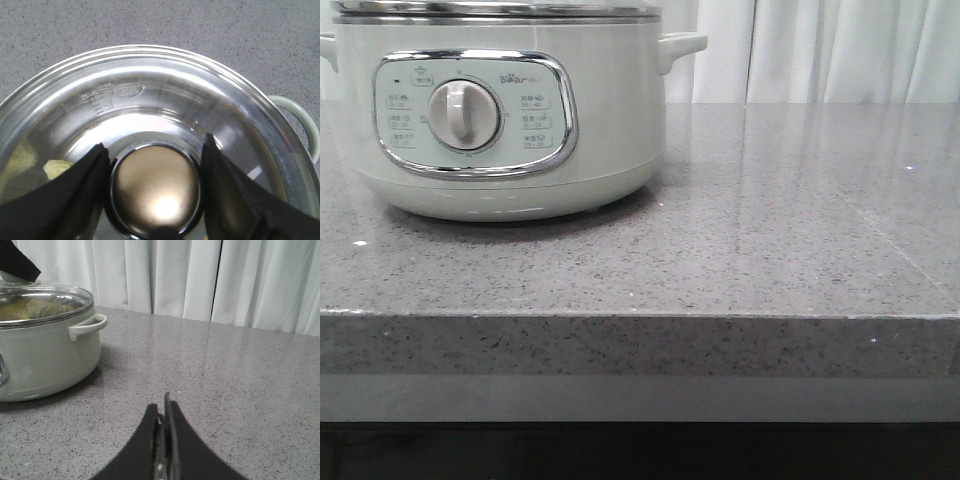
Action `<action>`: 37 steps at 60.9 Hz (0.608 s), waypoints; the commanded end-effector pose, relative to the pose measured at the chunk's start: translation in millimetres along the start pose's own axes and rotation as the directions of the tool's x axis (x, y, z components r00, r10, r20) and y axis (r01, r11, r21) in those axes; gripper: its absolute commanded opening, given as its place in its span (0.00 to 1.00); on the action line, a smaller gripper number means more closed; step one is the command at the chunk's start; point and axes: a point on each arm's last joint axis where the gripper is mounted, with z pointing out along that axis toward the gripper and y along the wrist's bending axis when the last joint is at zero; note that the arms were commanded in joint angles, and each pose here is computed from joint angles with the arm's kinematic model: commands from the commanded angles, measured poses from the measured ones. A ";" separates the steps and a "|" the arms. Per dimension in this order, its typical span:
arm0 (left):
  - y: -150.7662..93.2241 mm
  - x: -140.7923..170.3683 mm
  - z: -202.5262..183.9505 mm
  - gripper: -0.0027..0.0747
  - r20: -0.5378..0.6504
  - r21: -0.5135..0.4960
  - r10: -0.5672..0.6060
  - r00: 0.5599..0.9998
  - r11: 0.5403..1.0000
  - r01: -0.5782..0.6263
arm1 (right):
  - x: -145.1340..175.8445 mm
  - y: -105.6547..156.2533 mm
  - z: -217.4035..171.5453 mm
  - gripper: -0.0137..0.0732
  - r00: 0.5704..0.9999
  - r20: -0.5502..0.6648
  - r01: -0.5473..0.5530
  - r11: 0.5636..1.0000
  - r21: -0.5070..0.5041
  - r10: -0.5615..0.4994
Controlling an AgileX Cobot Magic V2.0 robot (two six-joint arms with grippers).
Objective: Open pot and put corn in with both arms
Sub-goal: 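Release the lid knob and raise the left gripper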
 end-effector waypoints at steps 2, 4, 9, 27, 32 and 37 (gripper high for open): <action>-9.2 -14.3 -27.4 0.38 0.110 0.015 0.014 0.994 1.000 -0.016 | -15.4 -1.6 -1.4 0.07 0.995 0.099 0.006 1.000 0.021 -0.008; -9.1 -13.5 -27.3 0.38 0.102 0.014 0.015 0.995 1.000 -0.017 | -15.4 -1.6 -1.4 0.07 0.995 0.099 0.006 1.000 0.021 -0.008; -9.1 -13.1 -27.3 0.39 0.097 0.015 0.015 0.995 1.000 -0.017 | -15.3 -1.6 -1.4 0.07 0.995 0.098 0.006 1.000 0.021 -0.008; -8.1 -16.8 -30.9 0.71 0.133 -0.002 0.026 0.991 1.000 -0.026 | -14.8 -1.5 -1.3 0.07 0.996 0.092 0.006 1.000 0.020 -0.008; -8.6 -19.4 -39.2 0.72 0.156 -0.002 0.027 0.987 1.000 -0.027 | -14.8 -1.5 -1.3 0.07 0.996 0.092 0.006 1.000 0.020 -0.008; -9.5 -21.5 -52.4 0.72 0.188 -0.004 0.029 0.982 1.000 -0.029 | -14.8 -1.5 -1.3 0.07 0.996 0.092 0.006 1.000 0.020 -0.008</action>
